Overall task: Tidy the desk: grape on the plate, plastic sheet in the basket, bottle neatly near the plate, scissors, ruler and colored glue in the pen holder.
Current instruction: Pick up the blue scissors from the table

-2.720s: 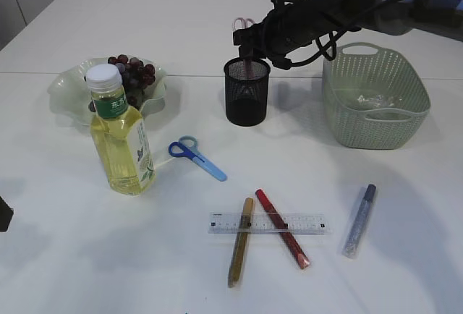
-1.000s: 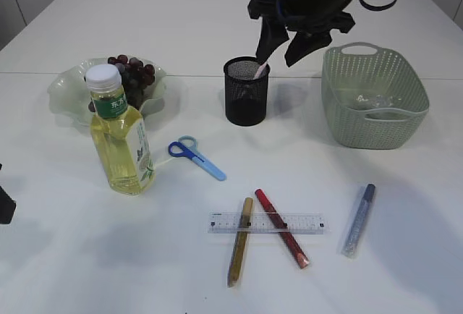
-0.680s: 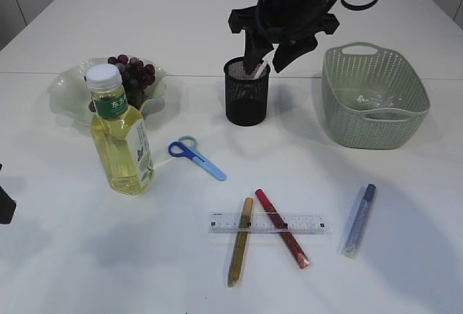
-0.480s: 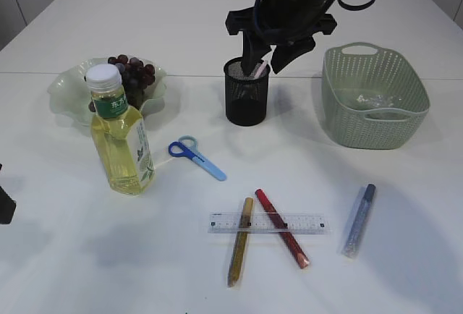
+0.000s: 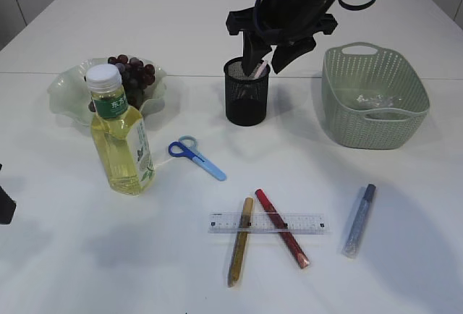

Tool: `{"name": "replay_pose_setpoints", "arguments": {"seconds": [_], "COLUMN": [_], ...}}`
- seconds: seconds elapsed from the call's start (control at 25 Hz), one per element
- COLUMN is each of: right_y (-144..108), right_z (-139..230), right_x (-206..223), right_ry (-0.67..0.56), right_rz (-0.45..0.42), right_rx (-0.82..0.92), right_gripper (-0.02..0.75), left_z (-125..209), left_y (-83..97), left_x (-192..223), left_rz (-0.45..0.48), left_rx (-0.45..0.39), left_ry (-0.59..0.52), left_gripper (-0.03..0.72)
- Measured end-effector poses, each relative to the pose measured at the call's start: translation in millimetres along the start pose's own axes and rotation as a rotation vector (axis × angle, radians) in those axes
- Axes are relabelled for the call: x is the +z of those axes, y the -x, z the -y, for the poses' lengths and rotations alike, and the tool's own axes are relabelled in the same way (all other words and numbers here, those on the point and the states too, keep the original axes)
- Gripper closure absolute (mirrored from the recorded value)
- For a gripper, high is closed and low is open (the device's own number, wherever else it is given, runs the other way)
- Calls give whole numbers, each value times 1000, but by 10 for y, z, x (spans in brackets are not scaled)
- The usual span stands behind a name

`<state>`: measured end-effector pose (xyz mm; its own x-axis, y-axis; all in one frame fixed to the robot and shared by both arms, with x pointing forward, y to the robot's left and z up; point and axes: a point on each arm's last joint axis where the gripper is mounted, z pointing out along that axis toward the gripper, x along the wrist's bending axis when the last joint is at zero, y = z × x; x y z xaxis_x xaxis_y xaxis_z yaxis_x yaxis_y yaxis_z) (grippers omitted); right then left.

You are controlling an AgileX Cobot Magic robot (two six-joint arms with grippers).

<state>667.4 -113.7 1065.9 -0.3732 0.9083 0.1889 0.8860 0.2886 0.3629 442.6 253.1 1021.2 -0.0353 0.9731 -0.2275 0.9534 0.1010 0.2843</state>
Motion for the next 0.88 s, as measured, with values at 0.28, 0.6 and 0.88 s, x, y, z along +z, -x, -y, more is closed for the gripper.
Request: {"name": "replay_pose_setpoints", "arguments": {"seconds": [0.28,0.6,0.88], "right_y": [-30,-256,-326], "right_z": [1,32,43], "right_x": [1,42,52], "right_ry": [0,-12,-15], "right_rz": [-22,-18,-23], "right_rx": [-58,-127,-143], "right_gripper": [313,315,334], "left_z": [5,5,7], "left_y": [0,0,-1], "left_x": [0,0,0], "left_rz": [0,0,0], "left_rx": [0,19,27], "left_ry": [-6,-6,-8], "left_gripper": [272,272,272]}}
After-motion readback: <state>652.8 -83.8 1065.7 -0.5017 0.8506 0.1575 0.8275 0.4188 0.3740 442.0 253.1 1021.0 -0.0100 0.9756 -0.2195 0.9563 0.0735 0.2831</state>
